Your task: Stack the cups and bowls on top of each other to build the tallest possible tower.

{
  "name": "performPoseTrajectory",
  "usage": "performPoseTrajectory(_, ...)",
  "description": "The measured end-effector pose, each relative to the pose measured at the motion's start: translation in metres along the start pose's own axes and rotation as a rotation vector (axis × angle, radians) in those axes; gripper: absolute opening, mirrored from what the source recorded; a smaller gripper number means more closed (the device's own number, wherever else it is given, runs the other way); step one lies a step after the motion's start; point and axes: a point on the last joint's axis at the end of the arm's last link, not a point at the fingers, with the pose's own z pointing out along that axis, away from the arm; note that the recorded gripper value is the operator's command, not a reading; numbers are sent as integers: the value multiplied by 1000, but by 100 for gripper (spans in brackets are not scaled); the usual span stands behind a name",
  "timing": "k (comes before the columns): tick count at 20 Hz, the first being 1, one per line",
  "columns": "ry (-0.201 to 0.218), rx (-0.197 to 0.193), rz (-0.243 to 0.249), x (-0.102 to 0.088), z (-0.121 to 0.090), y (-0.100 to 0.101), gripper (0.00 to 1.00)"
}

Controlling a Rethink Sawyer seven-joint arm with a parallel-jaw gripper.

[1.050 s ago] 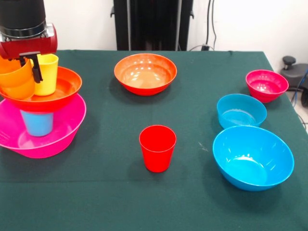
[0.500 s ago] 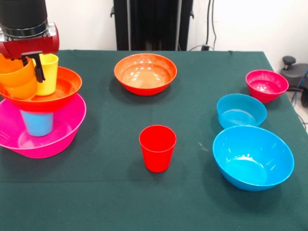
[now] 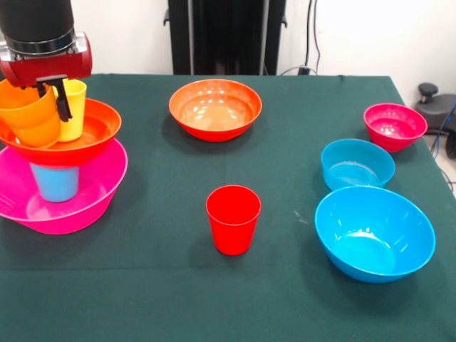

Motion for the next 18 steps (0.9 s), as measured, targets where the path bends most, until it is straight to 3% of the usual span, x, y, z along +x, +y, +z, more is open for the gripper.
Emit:
performPoseTrajectory(3,0,0,0,0,0,0,0)
performPoseTrajectory(4,0,0,-1,0,0,0,100)
performPoseTrajectory(18,-20,-6,6,-4,-2,1,100)
